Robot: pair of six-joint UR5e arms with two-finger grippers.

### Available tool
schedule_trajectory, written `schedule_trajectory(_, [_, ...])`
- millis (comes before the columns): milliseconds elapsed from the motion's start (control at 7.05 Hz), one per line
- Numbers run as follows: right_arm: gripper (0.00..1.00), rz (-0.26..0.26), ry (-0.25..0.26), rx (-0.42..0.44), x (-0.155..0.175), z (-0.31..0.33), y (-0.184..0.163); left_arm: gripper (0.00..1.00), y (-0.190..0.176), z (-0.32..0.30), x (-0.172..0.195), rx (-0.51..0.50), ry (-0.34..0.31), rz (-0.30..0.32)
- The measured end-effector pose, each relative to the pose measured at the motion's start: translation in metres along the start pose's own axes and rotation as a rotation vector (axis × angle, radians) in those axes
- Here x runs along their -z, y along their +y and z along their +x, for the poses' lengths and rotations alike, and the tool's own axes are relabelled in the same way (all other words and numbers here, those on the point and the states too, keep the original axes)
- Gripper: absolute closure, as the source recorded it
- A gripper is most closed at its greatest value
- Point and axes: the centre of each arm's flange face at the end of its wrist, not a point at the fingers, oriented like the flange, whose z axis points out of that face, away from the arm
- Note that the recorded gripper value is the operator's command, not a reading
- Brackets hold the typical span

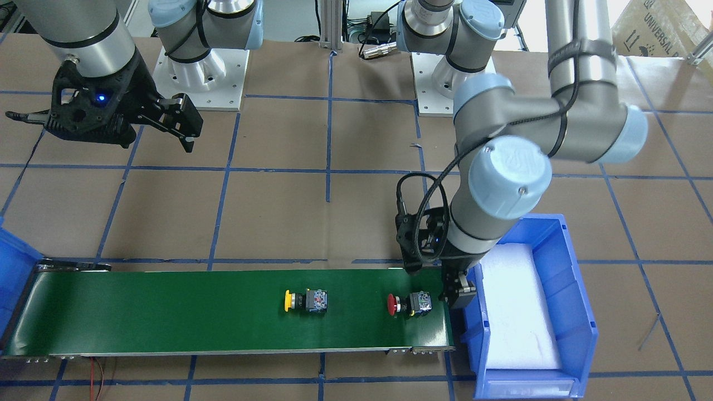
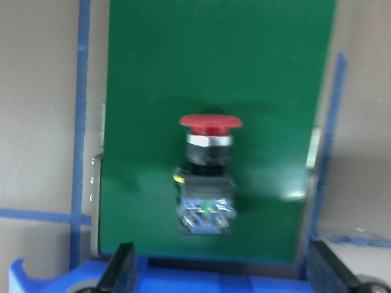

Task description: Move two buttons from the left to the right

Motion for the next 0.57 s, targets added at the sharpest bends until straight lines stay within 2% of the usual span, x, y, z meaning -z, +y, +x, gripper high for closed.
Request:
schedule_trajectory(284, [0.00, 0.000, 0.000, 0.000, 0.000, 0.001, 0.000, 0.00, 0.011, 0.065, 0.080, 0.042, 0.021, -0.008])
schedule_trajectory(567, [0.00, 0.000, 0.000, 0.000, 0.000, 0.001, 0.000, 0.00, 0.021, 0.114, 0.100, 0.138, 0.064, -0.027])
